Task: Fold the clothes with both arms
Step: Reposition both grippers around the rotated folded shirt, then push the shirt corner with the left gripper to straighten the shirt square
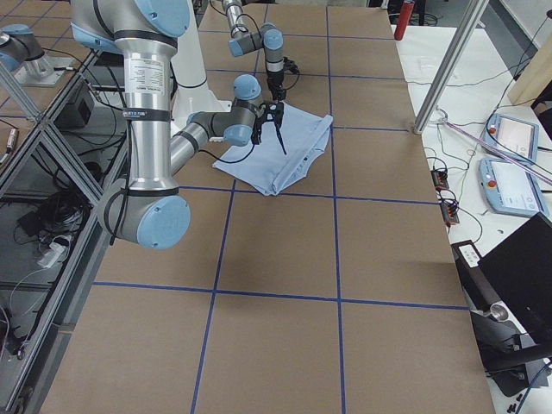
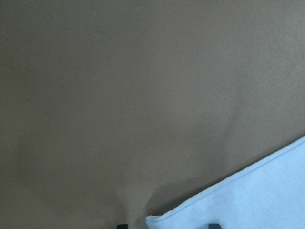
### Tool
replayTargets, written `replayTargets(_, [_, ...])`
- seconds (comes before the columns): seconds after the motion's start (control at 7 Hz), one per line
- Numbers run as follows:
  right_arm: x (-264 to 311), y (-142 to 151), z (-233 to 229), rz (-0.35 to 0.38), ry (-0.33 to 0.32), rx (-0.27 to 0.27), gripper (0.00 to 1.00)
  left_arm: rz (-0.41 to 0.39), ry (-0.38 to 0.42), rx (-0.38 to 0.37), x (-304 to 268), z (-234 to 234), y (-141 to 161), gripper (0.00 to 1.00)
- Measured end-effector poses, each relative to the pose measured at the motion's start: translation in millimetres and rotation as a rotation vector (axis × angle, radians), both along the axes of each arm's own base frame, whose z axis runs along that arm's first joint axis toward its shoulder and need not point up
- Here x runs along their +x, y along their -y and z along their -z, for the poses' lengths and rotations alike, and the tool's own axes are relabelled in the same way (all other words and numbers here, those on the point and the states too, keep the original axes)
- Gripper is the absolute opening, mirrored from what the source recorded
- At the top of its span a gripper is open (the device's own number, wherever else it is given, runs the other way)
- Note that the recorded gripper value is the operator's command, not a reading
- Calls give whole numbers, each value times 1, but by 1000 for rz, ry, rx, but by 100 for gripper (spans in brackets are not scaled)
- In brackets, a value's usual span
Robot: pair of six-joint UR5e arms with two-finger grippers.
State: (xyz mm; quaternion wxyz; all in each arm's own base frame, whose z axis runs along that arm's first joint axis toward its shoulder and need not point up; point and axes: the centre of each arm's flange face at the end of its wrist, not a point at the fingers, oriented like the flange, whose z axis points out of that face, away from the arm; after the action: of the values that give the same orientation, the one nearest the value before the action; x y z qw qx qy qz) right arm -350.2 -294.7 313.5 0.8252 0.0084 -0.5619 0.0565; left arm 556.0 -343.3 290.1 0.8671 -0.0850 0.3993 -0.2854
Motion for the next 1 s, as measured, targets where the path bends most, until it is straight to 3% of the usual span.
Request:
replayTargets(0.14, [0,0,0,-1,0,0,100,-1,-1,1,1,1,0,0])
replayTargets(0.71, [0,1,-1,-3,-2,-1,100,10,-4,9,-5,4,9,0])
replayTargets(1.0, [1,2,-2,-6,-4,-2,100,67,19,18,-26,-5,52,0])
